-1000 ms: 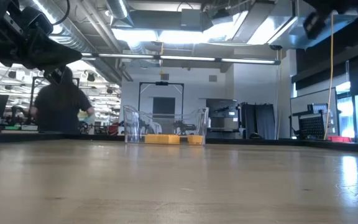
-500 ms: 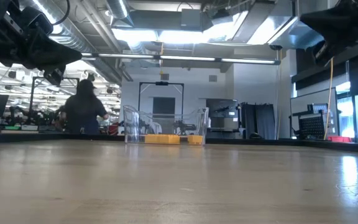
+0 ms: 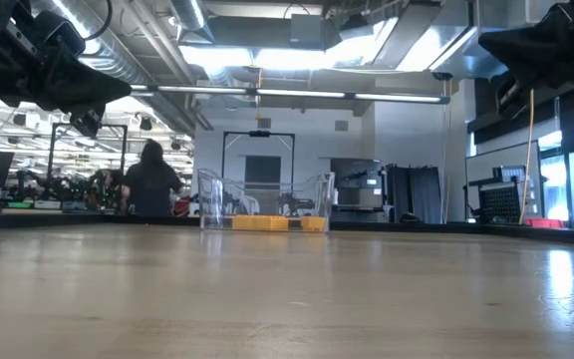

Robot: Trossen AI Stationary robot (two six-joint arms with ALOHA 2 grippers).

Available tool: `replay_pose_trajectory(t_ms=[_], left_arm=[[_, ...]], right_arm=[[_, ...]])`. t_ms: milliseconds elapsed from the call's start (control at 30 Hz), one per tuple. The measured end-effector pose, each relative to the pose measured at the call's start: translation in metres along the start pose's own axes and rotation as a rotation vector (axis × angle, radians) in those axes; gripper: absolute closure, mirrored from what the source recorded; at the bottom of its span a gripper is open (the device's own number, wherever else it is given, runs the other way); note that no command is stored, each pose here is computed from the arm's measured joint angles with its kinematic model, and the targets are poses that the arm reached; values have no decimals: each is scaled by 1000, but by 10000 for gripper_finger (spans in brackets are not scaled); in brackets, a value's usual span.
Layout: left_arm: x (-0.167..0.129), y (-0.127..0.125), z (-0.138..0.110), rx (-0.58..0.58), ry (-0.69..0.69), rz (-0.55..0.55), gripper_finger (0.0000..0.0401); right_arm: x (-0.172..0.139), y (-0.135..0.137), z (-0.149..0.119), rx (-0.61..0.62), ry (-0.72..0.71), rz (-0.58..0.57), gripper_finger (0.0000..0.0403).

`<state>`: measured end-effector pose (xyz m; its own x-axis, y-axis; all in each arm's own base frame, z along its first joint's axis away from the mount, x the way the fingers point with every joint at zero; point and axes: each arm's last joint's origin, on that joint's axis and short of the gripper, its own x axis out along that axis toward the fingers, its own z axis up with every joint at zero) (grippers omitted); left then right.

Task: Sort & place blocks by color
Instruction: Return to Home Position

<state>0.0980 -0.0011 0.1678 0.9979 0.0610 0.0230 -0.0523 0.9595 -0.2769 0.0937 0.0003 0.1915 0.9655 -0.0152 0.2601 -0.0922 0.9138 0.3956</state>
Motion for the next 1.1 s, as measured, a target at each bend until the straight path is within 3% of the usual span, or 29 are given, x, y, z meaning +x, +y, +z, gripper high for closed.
replay_pose_trajectory(t_ms=[200,500,1100], left_arm=[[0,0,0,0,0,0,401],[0,0,0,0,0,0,401],[0,0,0,0,0,0,401]], right_arm=[[-3,-10,-20,-36,205,-120,403],[-2,-10,-21,-116,221,-102,402],[-2,-10,-21,-113,221,-101,380]])
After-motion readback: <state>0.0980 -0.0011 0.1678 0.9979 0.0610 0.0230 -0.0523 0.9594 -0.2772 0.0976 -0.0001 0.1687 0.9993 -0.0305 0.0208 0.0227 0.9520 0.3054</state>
